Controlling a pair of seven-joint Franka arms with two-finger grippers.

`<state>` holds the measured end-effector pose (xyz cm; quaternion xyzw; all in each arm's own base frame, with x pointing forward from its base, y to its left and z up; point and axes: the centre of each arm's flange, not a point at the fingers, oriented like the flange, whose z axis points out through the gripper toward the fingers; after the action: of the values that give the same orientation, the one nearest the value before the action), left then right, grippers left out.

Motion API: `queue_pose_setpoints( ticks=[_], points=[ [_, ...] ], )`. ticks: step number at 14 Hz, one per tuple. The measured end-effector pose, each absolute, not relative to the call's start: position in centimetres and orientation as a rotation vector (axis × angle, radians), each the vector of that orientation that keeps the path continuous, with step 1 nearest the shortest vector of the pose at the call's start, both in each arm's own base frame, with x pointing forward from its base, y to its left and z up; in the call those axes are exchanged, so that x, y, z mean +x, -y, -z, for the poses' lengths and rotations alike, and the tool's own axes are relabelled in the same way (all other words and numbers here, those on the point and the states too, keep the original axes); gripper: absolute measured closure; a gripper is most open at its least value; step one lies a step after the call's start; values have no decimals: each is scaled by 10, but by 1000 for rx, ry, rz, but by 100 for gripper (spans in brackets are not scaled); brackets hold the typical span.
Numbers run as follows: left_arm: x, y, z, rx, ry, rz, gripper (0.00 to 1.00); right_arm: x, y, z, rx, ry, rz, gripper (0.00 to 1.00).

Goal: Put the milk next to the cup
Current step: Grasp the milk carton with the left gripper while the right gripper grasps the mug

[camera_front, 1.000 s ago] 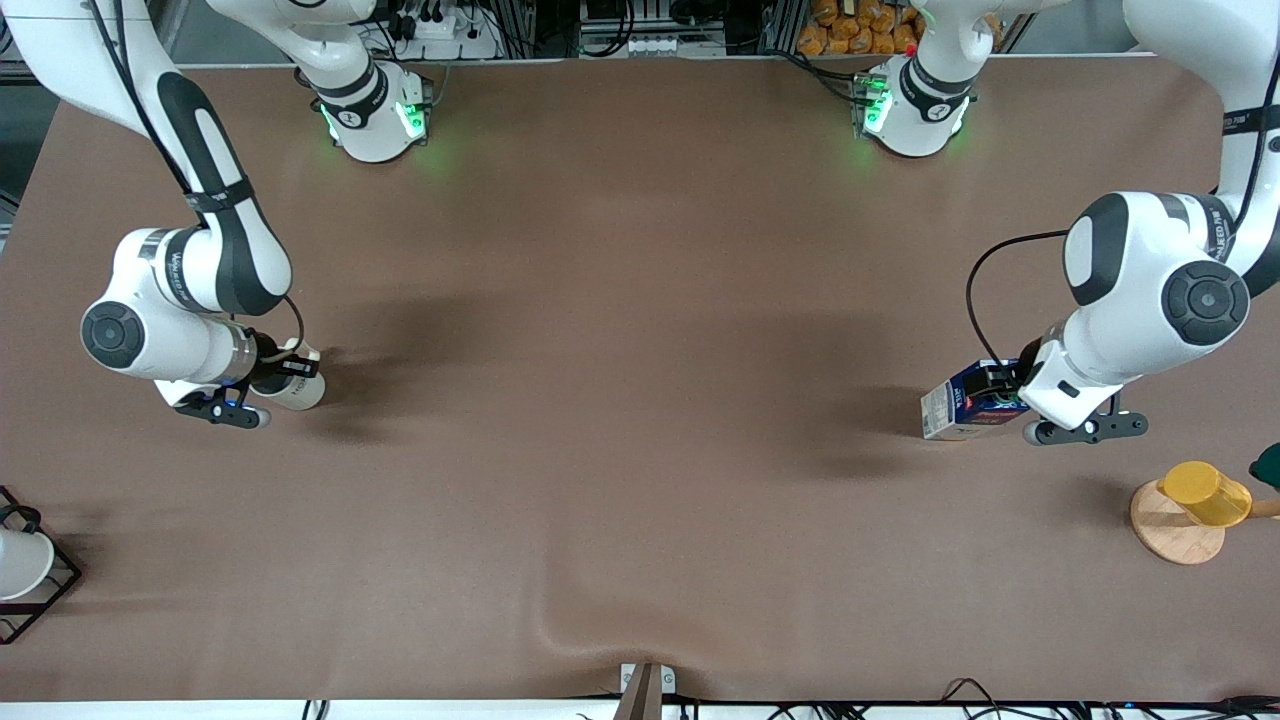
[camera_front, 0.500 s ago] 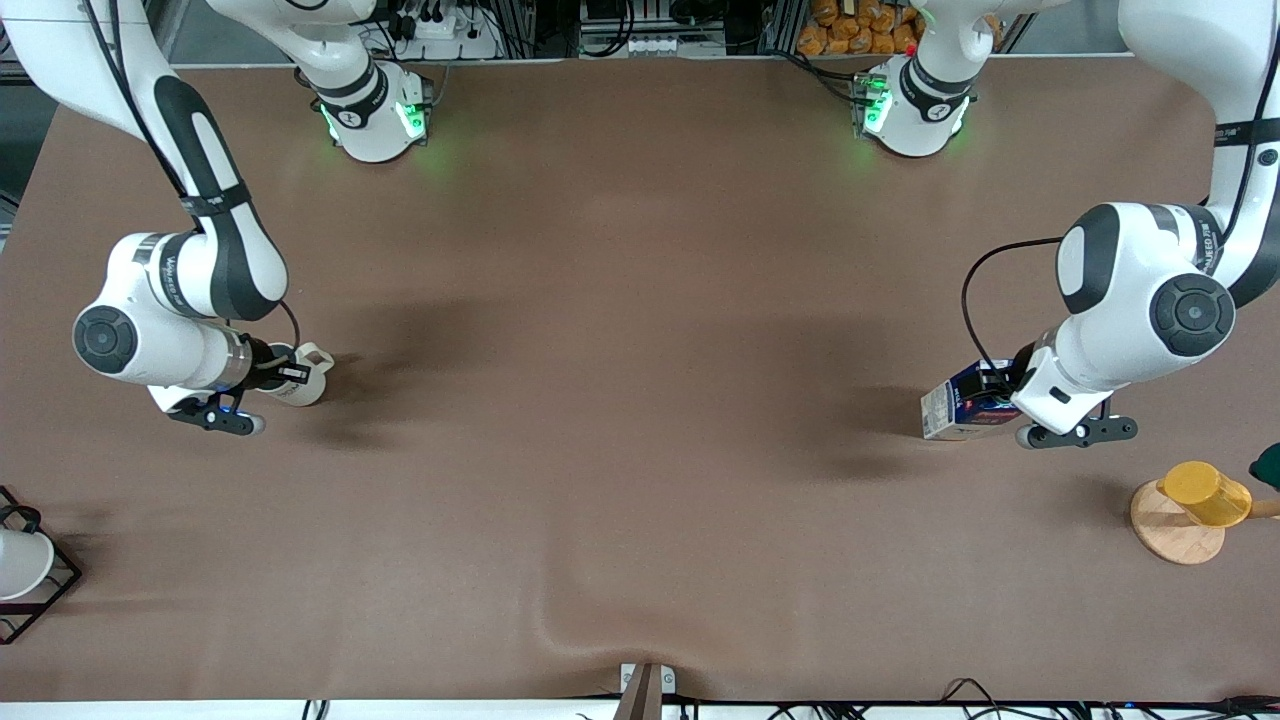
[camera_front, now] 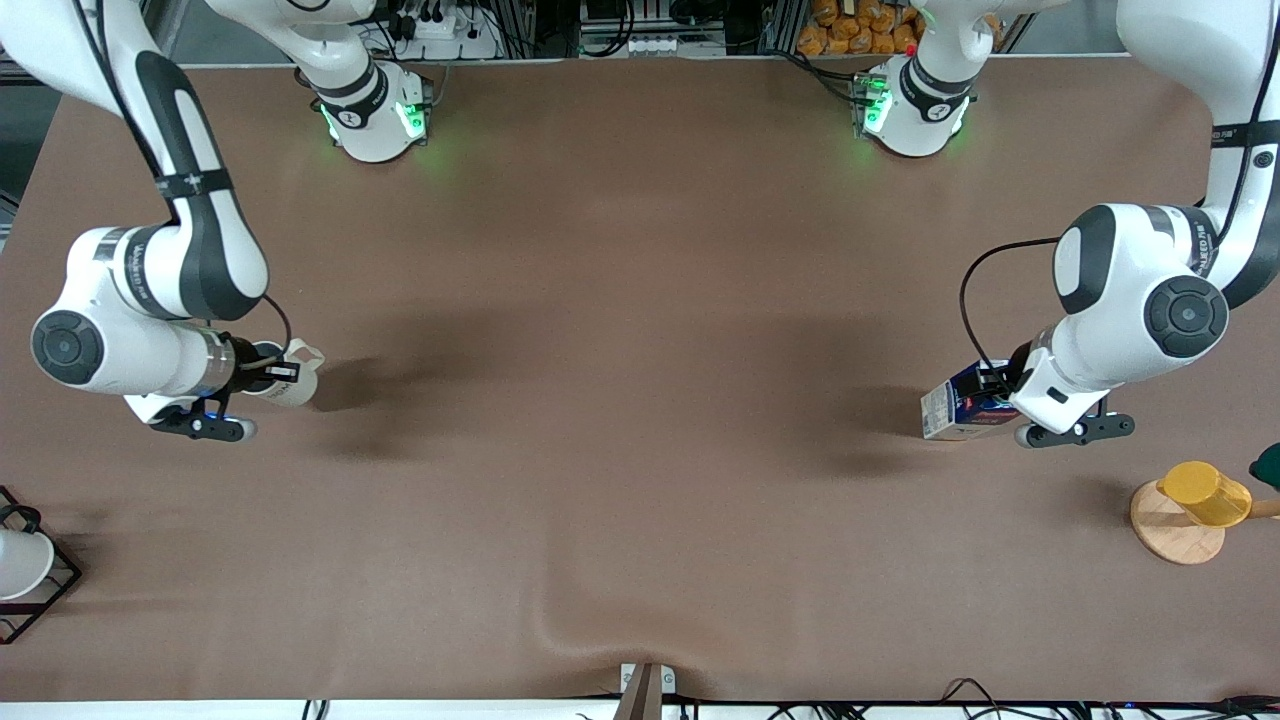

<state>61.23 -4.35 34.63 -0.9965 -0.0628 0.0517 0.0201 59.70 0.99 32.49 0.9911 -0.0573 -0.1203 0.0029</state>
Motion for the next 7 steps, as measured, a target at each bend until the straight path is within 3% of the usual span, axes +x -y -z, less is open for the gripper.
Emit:
queue_pose_setpoints(
  ticks=[4, 6, 7],
  points=[
    [612, 44, -346, -3091, 193, -160, 4, 596, -54, -345, 3114, 70, 329, 96],
    [612, 44, -346, -3090, 193, -160, 24, 595, -59, -346, 3113, 57, 328, 96],
    [612, 43, -346, -3090, 194, -160, 24, 595, -62, -346, 3113, 48, 326, 96]
  ],
)
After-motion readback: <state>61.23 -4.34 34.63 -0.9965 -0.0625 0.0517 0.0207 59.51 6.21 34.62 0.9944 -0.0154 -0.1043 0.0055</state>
